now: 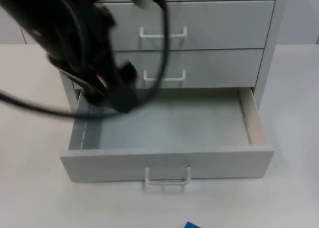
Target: Open the drawer with the left hand, place the block into the drawer with the right hand, then close the drawer with the left hand.
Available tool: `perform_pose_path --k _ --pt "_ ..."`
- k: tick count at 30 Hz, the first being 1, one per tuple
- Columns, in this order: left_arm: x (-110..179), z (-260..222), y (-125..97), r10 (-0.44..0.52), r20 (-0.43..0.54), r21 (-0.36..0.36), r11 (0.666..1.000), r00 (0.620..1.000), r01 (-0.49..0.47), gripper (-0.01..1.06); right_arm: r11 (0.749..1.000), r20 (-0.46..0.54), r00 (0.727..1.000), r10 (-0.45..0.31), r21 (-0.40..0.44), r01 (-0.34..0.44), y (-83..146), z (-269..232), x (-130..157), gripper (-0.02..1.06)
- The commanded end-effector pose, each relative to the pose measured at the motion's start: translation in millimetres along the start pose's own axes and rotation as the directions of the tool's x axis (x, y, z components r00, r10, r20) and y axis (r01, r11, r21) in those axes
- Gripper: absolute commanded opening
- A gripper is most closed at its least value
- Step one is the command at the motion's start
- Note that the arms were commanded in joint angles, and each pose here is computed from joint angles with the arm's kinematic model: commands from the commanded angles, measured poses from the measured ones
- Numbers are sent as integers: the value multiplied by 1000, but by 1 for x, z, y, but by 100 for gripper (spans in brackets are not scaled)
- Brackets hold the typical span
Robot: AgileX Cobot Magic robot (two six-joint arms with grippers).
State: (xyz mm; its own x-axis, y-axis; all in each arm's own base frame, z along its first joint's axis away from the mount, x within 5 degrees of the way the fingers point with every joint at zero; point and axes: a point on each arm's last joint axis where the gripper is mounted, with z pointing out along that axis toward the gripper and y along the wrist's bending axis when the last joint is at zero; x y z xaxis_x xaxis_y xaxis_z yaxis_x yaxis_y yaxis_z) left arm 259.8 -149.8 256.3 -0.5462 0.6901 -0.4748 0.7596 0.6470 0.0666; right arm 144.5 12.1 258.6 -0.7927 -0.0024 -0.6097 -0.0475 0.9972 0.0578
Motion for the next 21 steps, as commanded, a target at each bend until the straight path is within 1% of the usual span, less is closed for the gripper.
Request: perform_pose_path --k 1,3,4,5,6,9,10,12,13,14,15,16,17,18,20,21 --pt "5 -15 13 -150 44 28 988 988 149 80 1000 4 1000 -5 0 5 0 -2 -1 105" --pt "15 -31 35 -281 92 19 960 955 280 80 1000 4 1000 -5 0 5 0 -2 -1 105" --pt "15 -31 35 -281 92 19 960 955 280 80 1000 4 1000 -5 0 5 0 -2 -1 105" --pt "19 -39 43 -326 110 15 945 939 326 80 1000 4 1000 -5 0 5 0 -2 -1 105" --pt "26 -47 51 -378 128 11 925 917 380 80 1000 3 1000 -5 0 5 0 -2 -1 105" --pt "51 -66 67 -493 182 -15 864 851 503 80 1000 3 1000 -5 0 5 0 -2 -1 105" --pt "51 -66 67 -493 182 -15 864 851 503 80 1000 3 1000 -5 0 5 0 -2 -1 105" --pt "75 -78 73 -564 218 -48 809 797 586 80 1000 3 1000 -5 0 5 0 -2 -1 105" --pt "86 -82 73 -585 227 -63 789 779 611 80 1000 3 1000 -5 0 5 0 -2 -1 105" --pt "91 -84 73 -595 231 -70 779 770 623 80 1000 3 1000 -3 -1 3 0 -2 -1 105" --pt "91 -84 73 -595 231 -70 779 770 623 80 1000 3 1000 -3 -1 3 0 -2 -1 105" --pt "101 -86 71 -611 234 -83 763 757 641 80 1000 3 1000 -3 -1 3 0 -2 -1 105" --pt "113 -92 67 -629 252 -104 738 736 667 80 1000 3 1000 7 -10 -7 1 -2 -1 105" --pt "121 -95 64 -638 266 -116 723 723 681 80 1000 3 1000 9 -12 -8 1 -2 -1 105" --pt "129 -99 59 -643 282 -133 709 712 693 80 1000 3 1000 9 -12 -8 1 -2 -1 105" --pt "129 -99 59 -643 282 -133 709 712 693 80 1000 3 1000 9 -12 -8 1 -2 -1 105"
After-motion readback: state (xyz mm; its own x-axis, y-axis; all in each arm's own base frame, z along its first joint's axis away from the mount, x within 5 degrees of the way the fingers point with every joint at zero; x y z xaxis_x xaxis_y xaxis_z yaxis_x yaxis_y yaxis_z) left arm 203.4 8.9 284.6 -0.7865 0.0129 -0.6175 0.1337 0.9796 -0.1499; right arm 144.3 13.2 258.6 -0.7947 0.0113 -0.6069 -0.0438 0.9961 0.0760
